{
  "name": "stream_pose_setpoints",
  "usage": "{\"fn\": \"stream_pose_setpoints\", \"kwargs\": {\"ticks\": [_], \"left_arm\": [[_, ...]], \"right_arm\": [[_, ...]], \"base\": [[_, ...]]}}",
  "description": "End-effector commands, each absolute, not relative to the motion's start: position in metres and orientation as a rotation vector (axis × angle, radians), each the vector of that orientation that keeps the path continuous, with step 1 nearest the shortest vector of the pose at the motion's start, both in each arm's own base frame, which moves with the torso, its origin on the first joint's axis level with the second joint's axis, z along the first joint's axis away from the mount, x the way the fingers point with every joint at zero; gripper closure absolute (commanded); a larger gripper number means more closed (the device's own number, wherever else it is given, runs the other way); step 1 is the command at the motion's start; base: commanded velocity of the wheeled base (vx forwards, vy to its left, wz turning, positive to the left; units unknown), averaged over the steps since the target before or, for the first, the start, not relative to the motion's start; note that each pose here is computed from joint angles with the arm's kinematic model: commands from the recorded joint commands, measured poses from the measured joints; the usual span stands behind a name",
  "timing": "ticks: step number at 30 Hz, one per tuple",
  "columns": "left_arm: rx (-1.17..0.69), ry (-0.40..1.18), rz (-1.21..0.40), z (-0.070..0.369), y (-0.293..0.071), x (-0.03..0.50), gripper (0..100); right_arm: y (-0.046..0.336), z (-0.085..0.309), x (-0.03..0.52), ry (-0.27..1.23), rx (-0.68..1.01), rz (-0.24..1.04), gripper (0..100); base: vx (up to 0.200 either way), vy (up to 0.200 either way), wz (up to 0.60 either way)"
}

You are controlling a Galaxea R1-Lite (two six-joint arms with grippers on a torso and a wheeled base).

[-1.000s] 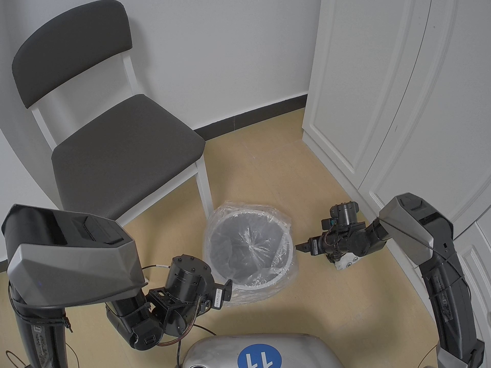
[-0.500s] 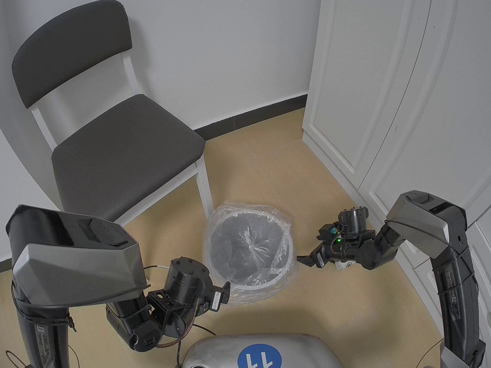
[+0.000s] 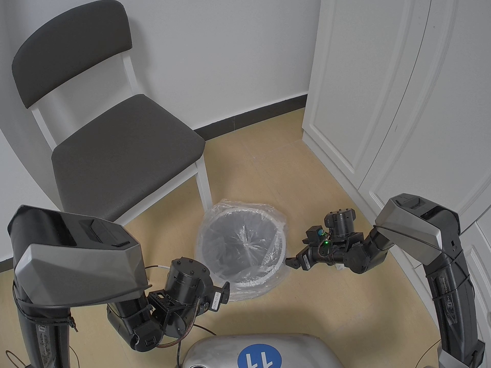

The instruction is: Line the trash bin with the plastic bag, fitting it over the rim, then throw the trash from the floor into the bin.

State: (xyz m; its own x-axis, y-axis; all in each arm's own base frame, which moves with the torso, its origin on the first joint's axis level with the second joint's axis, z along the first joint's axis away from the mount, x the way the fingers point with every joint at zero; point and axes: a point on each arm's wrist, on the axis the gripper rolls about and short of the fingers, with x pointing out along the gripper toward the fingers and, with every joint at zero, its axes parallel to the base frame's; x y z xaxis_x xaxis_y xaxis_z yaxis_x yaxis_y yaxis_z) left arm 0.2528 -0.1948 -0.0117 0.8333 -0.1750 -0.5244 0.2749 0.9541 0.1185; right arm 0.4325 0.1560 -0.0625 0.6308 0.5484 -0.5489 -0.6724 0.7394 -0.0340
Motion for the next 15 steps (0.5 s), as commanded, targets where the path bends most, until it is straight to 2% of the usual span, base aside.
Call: {"fn": "stream_pose_setpoints", "kwargs": {"ticks": [1, 9, 15], "left_arm": [[0.193, 0.536, -0.24, -0.012, -0.195, 0.253, 0], [0.192, 0.537, -0.238, -0.012, -0.194, 0.253, 0], [0.201, 0.538, -0.24, -0.013, -0.194, 0.253, 0]], "right_arm": [[0.157, -0.064, 0.436, 0.531, -0.248, 0.711, 0], [0.137, -0.066, 0.432, 0.486, -0.333, 0.824, 0], [0.129, -0.063, 0.415, 0.504, -0.402, 0.854, 0]], "base": [[0.0, 0.0, 0.0], [0.0, 0.0, 0.0], [0.0, 0.0, 0.0]]}}
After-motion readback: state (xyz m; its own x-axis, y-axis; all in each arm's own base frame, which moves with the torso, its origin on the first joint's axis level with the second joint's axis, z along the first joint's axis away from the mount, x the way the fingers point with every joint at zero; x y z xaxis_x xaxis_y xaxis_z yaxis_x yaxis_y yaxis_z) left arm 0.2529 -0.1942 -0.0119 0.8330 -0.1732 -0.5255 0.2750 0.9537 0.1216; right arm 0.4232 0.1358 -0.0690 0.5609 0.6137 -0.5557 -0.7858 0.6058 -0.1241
